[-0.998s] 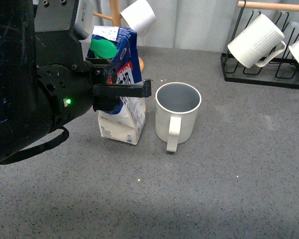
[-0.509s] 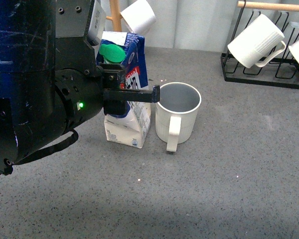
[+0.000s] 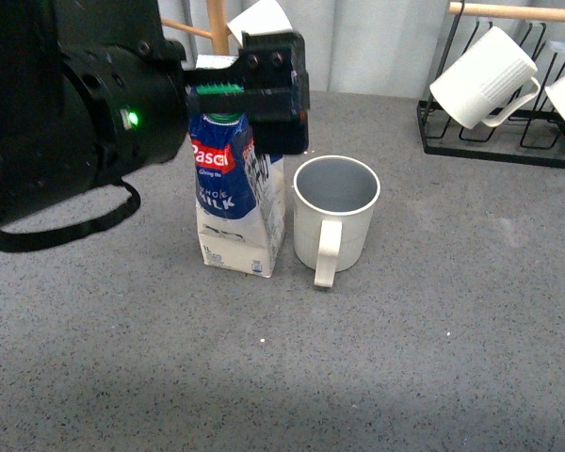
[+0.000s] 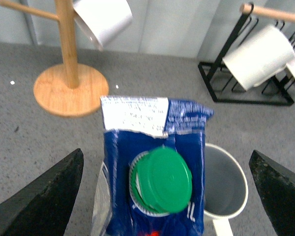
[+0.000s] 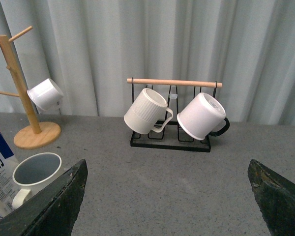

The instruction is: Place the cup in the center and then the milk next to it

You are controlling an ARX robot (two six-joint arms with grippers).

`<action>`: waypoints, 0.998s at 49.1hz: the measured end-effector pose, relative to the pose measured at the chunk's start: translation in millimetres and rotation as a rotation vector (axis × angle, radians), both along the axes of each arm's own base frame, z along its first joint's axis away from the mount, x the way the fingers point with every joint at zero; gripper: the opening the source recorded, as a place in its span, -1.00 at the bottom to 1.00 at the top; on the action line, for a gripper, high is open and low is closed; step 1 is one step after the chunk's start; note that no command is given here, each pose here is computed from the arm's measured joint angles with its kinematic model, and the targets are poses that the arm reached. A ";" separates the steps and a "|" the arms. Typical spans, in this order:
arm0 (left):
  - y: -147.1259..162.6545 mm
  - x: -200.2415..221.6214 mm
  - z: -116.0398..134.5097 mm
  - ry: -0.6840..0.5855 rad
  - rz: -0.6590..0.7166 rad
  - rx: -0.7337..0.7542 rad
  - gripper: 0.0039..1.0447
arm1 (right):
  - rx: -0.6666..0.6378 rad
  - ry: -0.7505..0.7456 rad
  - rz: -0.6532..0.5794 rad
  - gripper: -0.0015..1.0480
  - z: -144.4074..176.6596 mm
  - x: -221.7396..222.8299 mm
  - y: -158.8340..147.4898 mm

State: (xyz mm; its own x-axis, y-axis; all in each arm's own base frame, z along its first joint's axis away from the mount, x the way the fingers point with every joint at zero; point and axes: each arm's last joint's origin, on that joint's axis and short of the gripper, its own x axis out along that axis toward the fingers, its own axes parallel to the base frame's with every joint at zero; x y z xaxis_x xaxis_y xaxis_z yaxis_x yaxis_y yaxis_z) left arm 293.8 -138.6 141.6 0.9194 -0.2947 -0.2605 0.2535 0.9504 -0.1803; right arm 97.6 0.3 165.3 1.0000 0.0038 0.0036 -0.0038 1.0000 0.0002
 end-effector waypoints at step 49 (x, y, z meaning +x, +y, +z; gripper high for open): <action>122.4 -99.7 20.3 -0.276 0.276 0.137 -0.93 | 0.000 0.000 0.000 0.82 0.0 0.0 0.0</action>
State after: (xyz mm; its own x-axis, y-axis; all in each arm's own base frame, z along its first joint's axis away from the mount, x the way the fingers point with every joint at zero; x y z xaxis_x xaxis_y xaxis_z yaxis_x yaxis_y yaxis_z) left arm 194.0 -16.2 161.9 0.9999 -0.0069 -0.0123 0.0068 0.9999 -0.0086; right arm 97.6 0.3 165.3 1.0000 0.0038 0.0036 -0.0038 1.0000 -0.0002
